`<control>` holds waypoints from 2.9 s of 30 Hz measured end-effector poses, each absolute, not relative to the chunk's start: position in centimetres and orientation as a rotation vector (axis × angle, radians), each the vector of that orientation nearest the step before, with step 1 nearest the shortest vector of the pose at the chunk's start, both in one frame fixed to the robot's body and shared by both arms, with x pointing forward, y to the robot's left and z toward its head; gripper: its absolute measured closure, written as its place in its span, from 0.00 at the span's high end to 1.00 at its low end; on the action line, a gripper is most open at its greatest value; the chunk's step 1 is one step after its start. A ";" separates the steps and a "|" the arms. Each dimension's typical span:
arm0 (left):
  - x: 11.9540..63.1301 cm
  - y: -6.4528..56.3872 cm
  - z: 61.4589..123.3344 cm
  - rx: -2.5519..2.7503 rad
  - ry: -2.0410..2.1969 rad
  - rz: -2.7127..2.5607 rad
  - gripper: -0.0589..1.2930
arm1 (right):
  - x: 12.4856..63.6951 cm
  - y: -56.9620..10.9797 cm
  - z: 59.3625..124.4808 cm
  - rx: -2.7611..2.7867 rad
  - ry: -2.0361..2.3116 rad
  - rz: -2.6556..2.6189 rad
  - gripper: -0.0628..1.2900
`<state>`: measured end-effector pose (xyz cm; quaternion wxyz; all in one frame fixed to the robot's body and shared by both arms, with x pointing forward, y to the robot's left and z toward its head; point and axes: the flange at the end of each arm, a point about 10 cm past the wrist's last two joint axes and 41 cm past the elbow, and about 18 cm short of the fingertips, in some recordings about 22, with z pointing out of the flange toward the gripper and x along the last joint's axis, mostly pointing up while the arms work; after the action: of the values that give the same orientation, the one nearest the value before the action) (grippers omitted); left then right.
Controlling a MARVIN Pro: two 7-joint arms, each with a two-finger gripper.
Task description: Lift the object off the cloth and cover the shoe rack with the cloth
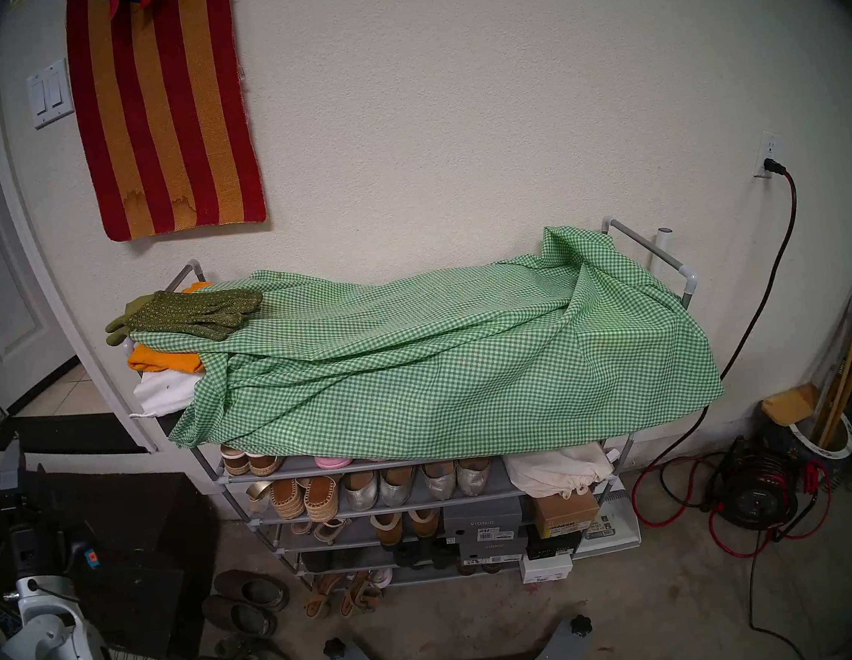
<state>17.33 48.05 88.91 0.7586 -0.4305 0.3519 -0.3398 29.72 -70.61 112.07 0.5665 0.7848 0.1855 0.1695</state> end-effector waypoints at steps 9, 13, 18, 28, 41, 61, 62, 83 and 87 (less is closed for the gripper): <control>16.2 49.0 92.1 -0.964 0.705 -0.857 0.98 | 29.7 -70.6 112.1 1.845 0.436 0.398 0.95; 16.3 50.0 92.9 -1.025 0.710 -0.906 0.98 | 29.7 -70.6 112.1 1.845 0.436 0.398 0.95; 17.4 52.4 93.7 -1.099 0.727 -0.948 0.98 | 29.7 -70.6 112.1 1.845 0.436 0.399 0.95; 21.4 55.2 96.4 -1.176 0.818 -1.080 0.98 | 29.7 -70.6 112.1 1.845 0.436 0.399 0.95; 26.5 53.6 95.0 -1.309 1.109 -1.247 0.98 | 29.7 -70.6 112.0 1.845 0.436 0.399 0.95; 33.4 53.3 96.1 -1.268 1.231 -1.399 0.98 | 29.7 -70.6 112.0 1.846 0.436 0.398 0.95; 33.6 53.3 96.0 -1.271 1.224 -1.408 0.98 | 29.7 -70.6 112.0 1.846 0.436 0.398 0.95; 35.3 49.6 96.6 -1.038 1.122 -1.509 0.98 | 29.7 -70.6 112.0 1.846 0.436 0.399 0.95; 35.2 49.4 96.3 -1.011 1.123 -1.498 0.98 | 29.7 -70.6 112.0 1.846 0.436 0.399 0.95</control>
<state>35.18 49.41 96.27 0.4858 -0.4153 0.4613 -0.6155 29.72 -70.60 112.04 0.5662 0.7850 0.1856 0.1695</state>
